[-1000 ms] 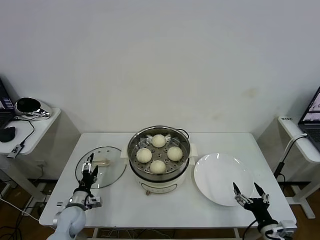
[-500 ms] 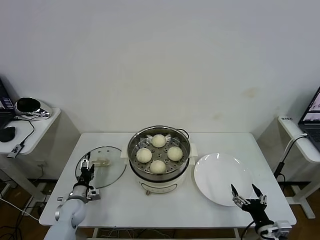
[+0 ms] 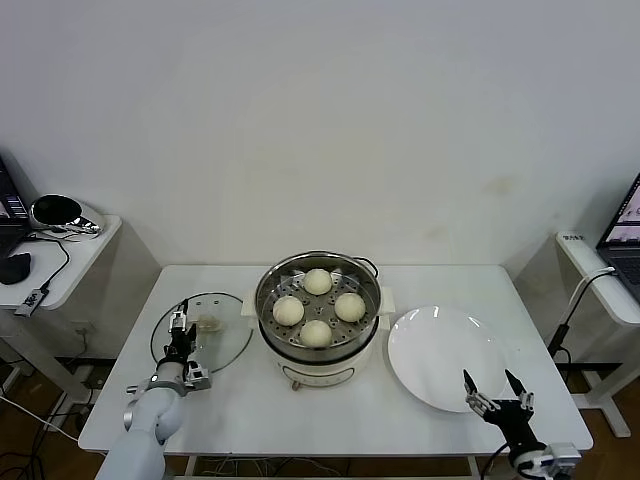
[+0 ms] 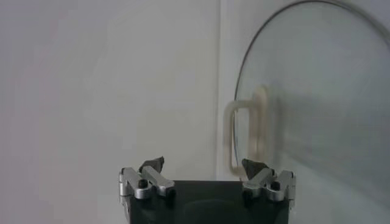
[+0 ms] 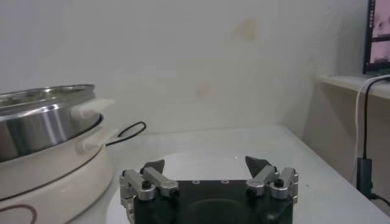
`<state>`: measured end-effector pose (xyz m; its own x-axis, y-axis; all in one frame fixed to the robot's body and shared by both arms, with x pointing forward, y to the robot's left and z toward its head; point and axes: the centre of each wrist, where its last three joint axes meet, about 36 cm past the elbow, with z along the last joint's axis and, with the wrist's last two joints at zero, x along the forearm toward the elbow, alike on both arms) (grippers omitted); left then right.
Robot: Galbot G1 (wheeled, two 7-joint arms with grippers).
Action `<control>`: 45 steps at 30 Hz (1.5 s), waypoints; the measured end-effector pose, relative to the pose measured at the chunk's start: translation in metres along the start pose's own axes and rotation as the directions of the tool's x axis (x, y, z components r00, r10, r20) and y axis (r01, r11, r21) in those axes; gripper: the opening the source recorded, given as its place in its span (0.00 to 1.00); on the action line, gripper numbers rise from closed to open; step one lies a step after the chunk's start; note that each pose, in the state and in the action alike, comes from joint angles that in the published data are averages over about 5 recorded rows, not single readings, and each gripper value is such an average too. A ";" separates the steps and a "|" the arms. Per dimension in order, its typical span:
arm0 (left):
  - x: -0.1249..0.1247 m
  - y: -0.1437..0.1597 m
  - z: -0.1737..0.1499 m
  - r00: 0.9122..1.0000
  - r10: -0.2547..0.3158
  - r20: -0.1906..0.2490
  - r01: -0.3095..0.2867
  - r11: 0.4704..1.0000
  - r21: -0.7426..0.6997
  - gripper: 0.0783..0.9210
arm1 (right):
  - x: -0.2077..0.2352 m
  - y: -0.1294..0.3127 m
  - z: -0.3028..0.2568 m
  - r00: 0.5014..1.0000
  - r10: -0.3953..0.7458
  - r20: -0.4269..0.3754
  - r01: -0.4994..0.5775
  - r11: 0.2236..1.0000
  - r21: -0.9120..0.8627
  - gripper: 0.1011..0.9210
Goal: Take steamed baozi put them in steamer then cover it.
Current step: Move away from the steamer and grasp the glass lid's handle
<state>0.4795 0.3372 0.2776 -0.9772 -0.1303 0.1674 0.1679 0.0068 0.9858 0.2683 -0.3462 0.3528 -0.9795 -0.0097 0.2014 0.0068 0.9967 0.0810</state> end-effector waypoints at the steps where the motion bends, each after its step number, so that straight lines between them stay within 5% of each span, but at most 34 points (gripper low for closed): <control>1: -0.002 0.000 -0.001 1.000 -0.001 -0.003 0.001 1.000 0.003 0.88 | 0.000 0.000 0.000 1.000 0.001 0.000 -0.001 1.000 0.001 0.88; 33: -0.036 -0.009 -0.013 0.997 -0.035 -0.071 0.040 0.997 0.072 0.88 | 0.000 -0.007 0.015 1.000 0.023 -0.012 -0.022 0.999 0.031 0.88; 45: -0.034 -0.017 -0.014 0.998 -0.032 -0.058 0.037 0.997 0.073 0.51 | 0.000 -0.007 0.017 1.000 0.024 -0.013 -0.023 0.999 0.038 0.88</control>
<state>0.5116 0.3279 0.2552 -0.9731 -0.1874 0.1342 0.1221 0.0745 0.9897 0.2651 -0.3520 0.3360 -0.9763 0.0131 0.2160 0.0221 0.9990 0.0390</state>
